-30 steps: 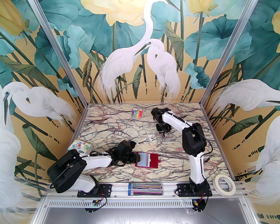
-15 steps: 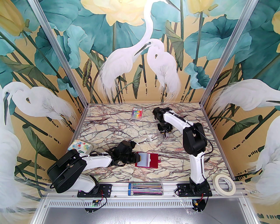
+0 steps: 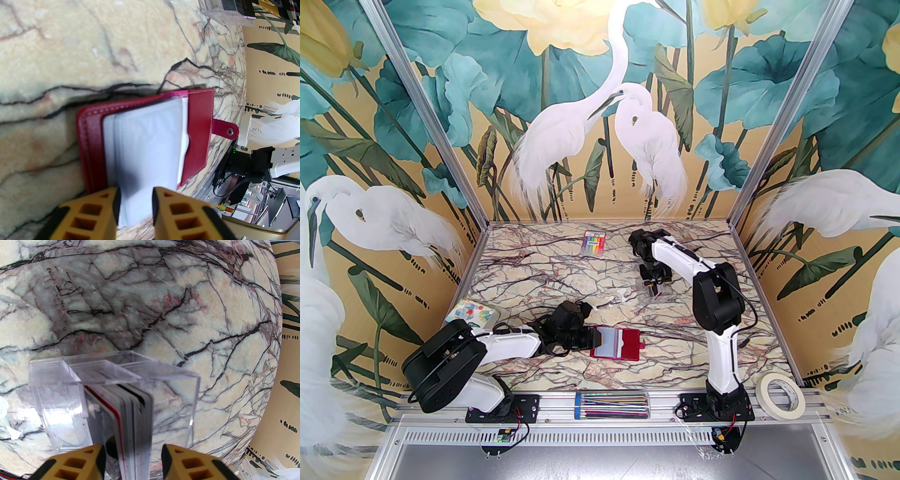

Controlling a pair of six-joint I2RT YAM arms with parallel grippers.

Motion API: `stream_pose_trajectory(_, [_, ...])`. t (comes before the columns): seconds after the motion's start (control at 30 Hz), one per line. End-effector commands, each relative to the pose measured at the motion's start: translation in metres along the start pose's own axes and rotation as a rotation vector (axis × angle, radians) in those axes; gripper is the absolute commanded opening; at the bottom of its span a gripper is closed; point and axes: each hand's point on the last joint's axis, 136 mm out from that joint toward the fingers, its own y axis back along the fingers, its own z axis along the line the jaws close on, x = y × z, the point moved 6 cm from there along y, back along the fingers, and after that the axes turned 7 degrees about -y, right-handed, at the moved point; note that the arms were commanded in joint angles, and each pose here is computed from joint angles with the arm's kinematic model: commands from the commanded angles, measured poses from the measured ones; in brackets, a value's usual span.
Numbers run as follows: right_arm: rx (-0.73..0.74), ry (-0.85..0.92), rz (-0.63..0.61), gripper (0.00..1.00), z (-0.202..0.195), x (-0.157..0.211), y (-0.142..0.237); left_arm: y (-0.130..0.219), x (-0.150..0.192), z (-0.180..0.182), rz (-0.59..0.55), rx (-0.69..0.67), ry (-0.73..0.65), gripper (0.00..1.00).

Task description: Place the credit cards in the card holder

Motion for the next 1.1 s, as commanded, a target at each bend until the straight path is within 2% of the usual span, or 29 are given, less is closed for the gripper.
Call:
stream_pose_trajectory(0.0, [0.009, -0.004, -0.012, 0.43, -0.009, 0.0, 0.008, -0.007, 0.018, 0.016, 0.083, -0.075, 0.023, 0.3])
stream_pose_trajectory(0.4, [0.027, -0.008, -0.028, 0.39, -0.019, -0.002, 0.016, -0.007, 0.018, 0.016, 0.082, -0.075, 0.025, 0.3])
stream_pose_trajectory(0.87, [0.05, -0.019, -0.048, 0.38, -0.034, -0.002, 0.026, -0.007, 0.019, 0.016, 0.082, -0.075, 0.026, 0.3])
stream_pose_trajectory(1.07, [0.013, -0.018, -0.043, 0.31, -0.032, 0.0, 0.027, -0.009, 0.019, 0.016, 0.085, -0.076, 0.026, 0.3])
